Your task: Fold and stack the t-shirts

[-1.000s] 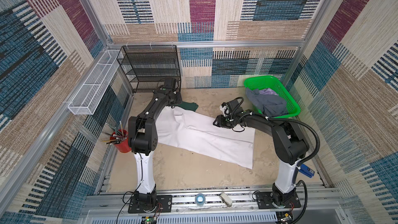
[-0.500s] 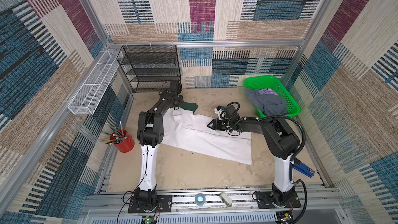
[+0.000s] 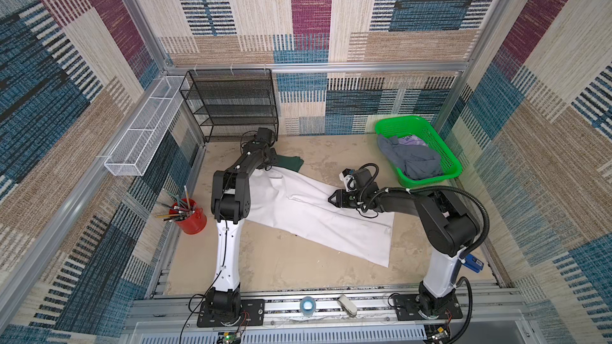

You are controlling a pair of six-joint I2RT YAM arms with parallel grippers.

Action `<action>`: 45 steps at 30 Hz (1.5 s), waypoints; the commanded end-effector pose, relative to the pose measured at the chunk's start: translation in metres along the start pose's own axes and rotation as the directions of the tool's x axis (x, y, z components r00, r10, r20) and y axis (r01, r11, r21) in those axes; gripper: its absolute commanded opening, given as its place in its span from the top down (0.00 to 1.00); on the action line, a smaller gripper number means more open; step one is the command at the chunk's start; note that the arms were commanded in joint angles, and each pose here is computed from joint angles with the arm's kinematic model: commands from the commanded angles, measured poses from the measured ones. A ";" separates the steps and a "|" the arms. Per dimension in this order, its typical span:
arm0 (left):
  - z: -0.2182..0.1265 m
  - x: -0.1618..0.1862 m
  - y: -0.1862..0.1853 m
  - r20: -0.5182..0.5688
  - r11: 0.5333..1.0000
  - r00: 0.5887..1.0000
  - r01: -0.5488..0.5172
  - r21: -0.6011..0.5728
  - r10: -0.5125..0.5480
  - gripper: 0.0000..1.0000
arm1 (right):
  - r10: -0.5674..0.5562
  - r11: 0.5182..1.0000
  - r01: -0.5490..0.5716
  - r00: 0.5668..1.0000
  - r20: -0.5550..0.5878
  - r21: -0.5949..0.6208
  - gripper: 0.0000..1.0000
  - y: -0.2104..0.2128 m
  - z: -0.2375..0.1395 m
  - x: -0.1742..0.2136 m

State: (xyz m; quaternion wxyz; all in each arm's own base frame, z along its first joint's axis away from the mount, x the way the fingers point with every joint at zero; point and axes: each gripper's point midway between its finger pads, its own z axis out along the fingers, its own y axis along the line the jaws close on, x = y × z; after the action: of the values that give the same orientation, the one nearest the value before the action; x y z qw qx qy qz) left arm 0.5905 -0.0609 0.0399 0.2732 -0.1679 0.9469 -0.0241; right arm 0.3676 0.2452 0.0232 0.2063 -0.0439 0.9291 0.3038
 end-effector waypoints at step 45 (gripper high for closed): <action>-0.054 0.077 0.115 -0.117 0.939 0.952 0.251 -0.237 -0.284 0.49 | 0.191 0.951 -0.189 0.982 0.018 0.245 0.49 -0.082 -0.070 0.019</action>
State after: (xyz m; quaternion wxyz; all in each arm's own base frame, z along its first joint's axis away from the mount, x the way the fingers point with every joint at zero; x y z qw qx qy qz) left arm 0.4782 -0.0026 0.0354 0.1928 -0.2771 0.9413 0.0016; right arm 0.3475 0.1471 0.0327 0.1855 0.0582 0.9559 0.2203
